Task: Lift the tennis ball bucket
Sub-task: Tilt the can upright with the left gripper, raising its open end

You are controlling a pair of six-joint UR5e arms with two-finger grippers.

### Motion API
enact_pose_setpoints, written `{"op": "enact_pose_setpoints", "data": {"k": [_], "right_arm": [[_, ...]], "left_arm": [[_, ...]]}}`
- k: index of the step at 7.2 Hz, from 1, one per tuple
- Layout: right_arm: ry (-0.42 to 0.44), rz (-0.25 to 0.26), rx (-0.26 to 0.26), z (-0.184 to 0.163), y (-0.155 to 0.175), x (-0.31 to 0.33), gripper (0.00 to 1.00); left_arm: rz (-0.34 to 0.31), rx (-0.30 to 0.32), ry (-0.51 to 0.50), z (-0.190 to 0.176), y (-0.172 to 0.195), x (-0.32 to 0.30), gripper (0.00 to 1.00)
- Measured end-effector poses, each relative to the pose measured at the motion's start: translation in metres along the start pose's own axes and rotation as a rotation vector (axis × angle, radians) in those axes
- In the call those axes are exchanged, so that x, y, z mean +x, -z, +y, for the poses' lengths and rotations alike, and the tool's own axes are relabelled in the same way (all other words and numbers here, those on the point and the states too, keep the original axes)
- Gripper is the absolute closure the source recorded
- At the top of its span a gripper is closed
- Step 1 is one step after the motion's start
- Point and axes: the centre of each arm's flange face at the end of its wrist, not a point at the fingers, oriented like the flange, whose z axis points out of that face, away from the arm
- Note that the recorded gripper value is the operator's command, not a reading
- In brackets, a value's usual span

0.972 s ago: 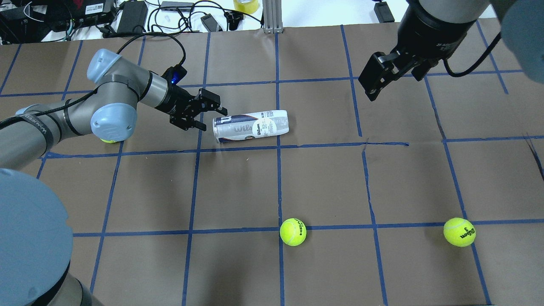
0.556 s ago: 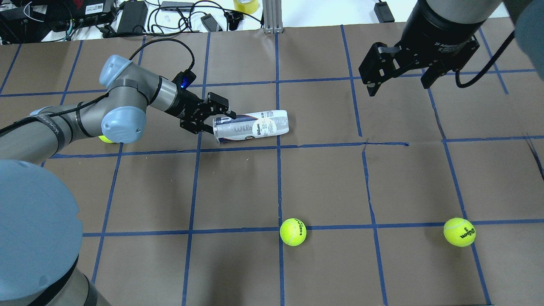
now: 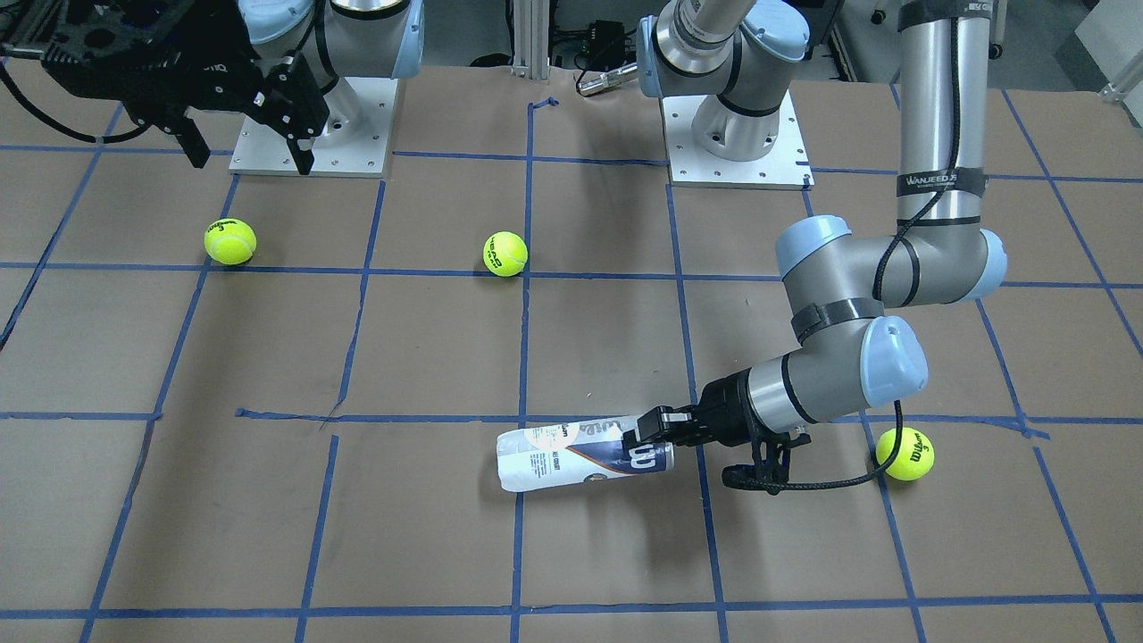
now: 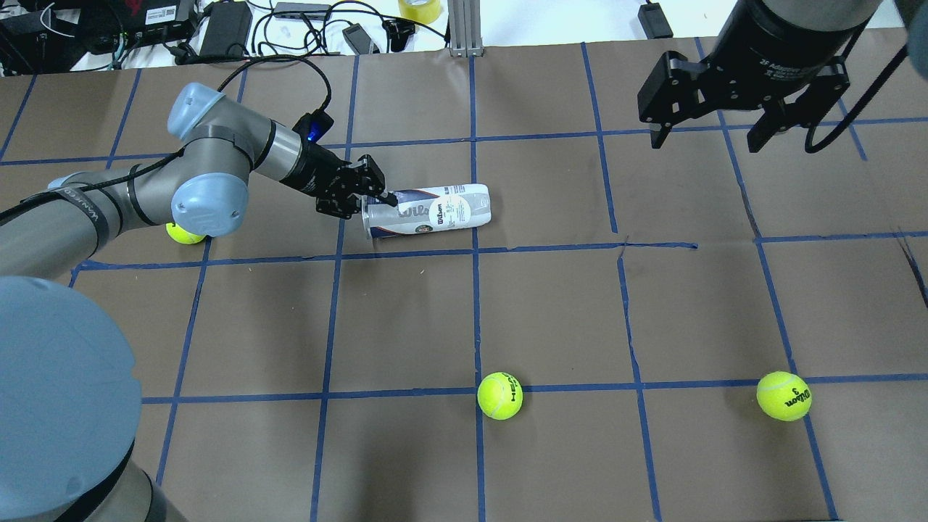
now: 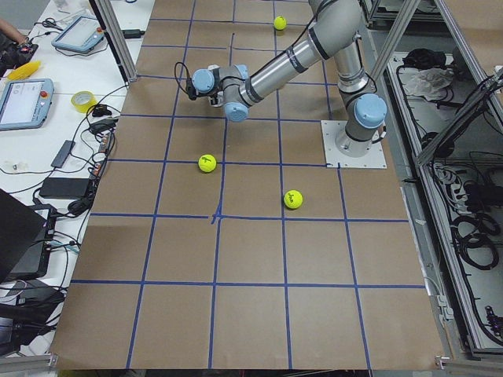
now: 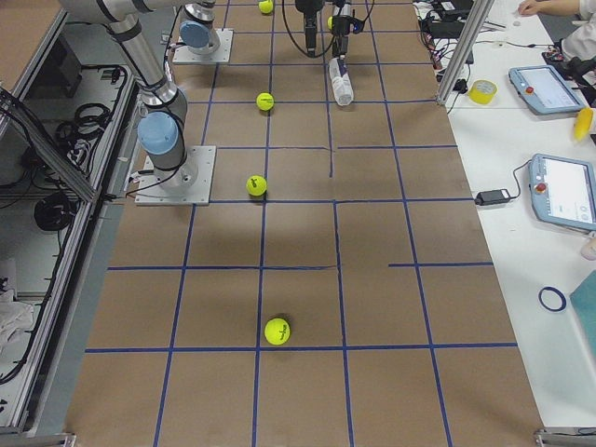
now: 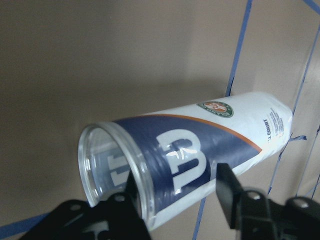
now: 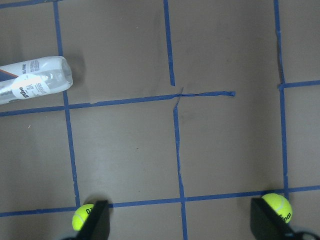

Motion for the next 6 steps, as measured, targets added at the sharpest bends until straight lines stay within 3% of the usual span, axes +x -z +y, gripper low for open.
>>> {"op": "enact_pose_setpoints", "data": {"k": [3,5,6], "right_arm": [[-0.011,0.018,-0.001,-0.004,0.000,0.013,0.00],[-0.030,0.020,0.003,-0.007,0.000,0.023,0.00],[-0.040,0.022,0.002,-0.009,0.000,0.028,0.00]], "left_arm": [[-0.120,0.119,0.047,-0.033,0.079,0.074,1.00],[-0.284,0.160,0.027,-0.043,0.134,0.122,1.00],[-0.388,0.161,-0.038,-0.040,0.134,0.144,1.00]]}}
